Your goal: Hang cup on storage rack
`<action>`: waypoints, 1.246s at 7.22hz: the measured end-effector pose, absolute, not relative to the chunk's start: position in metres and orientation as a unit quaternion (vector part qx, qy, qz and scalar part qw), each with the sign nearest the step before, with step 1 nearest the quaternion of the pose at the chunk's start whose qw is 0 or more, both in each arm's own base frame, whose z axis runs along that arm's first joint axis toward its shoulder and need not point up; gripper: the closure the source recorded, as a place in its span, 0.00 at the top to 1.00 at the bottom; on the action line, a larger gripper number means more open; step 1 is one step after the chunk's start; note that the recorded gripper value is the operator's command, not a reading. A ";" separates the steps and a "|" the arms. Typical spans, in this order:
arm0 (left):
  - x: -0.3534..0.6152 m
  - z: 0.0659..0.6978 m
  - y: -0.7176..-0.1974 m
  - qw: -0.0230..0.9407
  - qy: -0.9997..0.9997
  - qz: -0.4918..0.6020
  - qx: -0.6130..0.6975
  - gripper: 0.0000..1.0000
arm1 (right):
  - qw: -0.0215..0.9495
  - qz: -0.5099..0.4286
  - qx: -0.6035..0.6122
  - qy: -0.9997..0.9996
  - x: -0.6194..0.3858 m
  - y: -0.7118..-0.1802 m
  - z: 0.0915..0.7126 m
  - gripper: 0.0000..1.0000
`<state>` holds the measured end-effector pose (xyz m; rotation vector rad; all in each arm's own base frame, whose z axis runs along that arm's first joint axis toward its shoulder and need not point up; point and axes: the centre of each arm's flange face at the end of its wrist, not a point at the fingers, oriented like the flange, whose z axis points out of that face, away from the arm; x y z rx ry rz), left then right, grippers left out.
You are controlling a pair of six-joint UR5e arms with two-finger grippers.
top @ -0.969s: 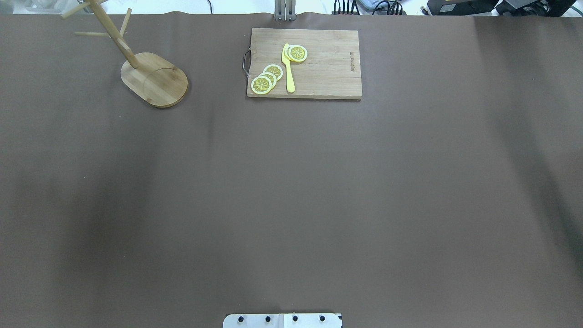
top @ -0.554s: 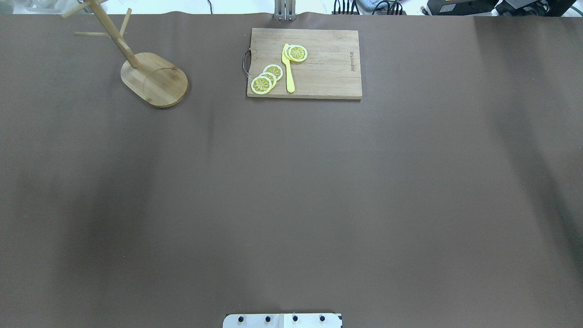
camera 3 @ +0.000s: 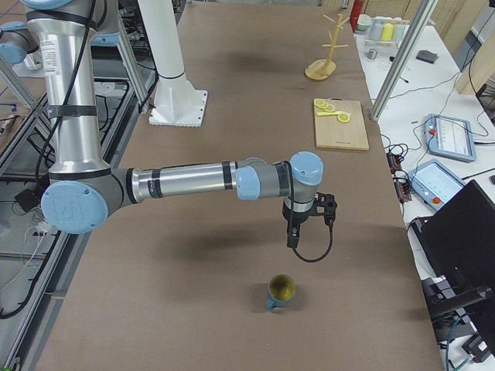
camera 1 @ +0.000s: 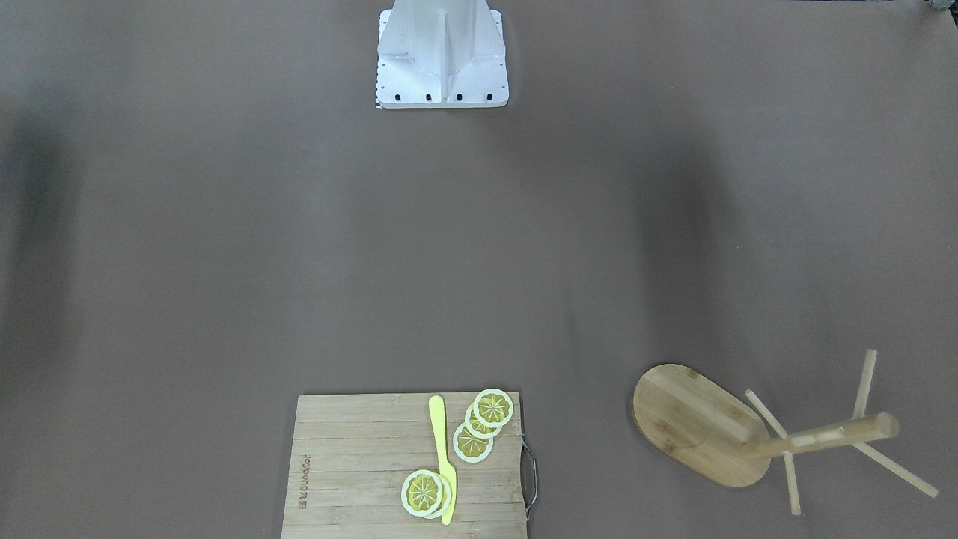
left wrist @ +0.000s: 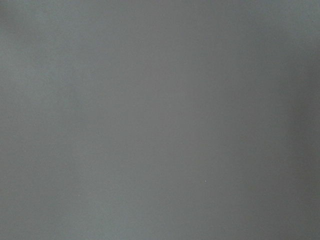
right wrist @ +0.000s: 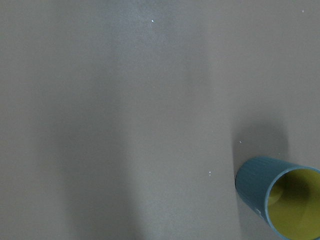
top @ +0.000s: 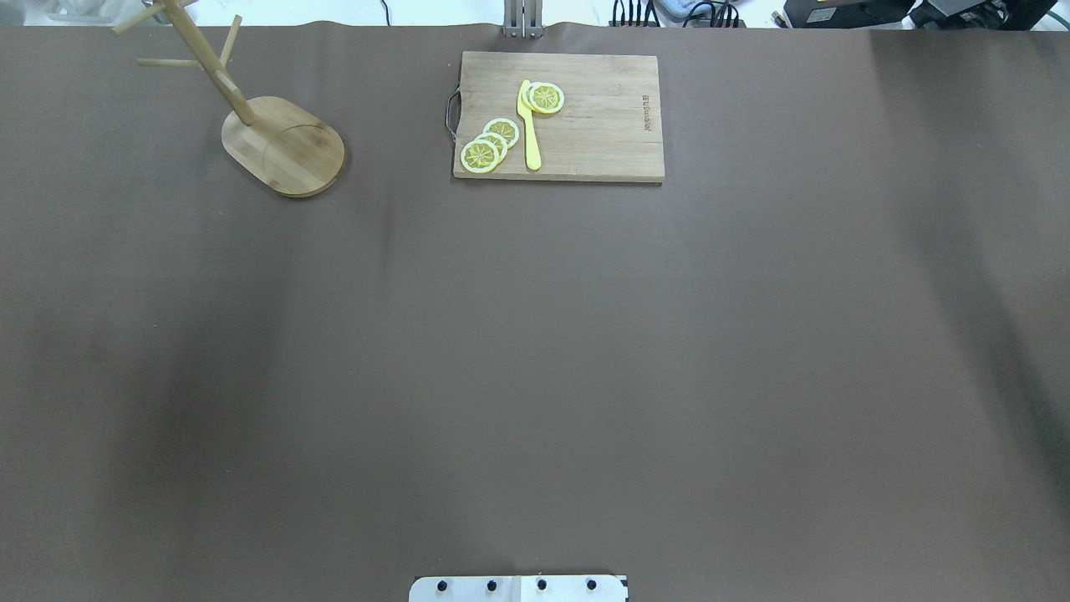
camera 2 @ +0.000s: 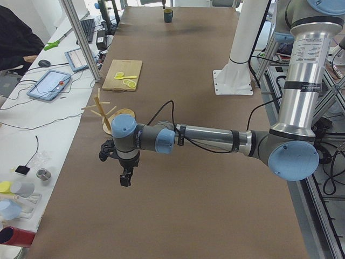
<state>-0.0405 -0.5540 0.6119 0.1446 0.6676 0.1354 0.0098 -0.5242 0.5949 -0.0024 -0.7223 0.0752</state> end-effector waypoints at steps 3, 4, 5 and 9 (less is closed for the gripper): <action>-0.042 0.613 -0.559 0.945 0.307 0.073 0.082 0.99 | 0.935 0.036 -0.001 -0.354 0.009 -0.525 0.594 1.00; -0.044 0.617 -0.557 0.949 0.293 0.074 0.086 0.99 | 0.935 0.035 -0.001 -0.354 0.008 -0.525 0.594 1.00; -0.045 0.619 -0.556 0.950 0.288 0.075 0.090 0.99 | 0.935 0.035 -0.001 -0.354 0.008 -0.525 0.594 1.00; -0.045 0.612 -0.560 0.949 0.292 0.071 0.093 0.99 | 0.936 -0.006 0.010 -0.352 0.008 -0.527 0.600 1.00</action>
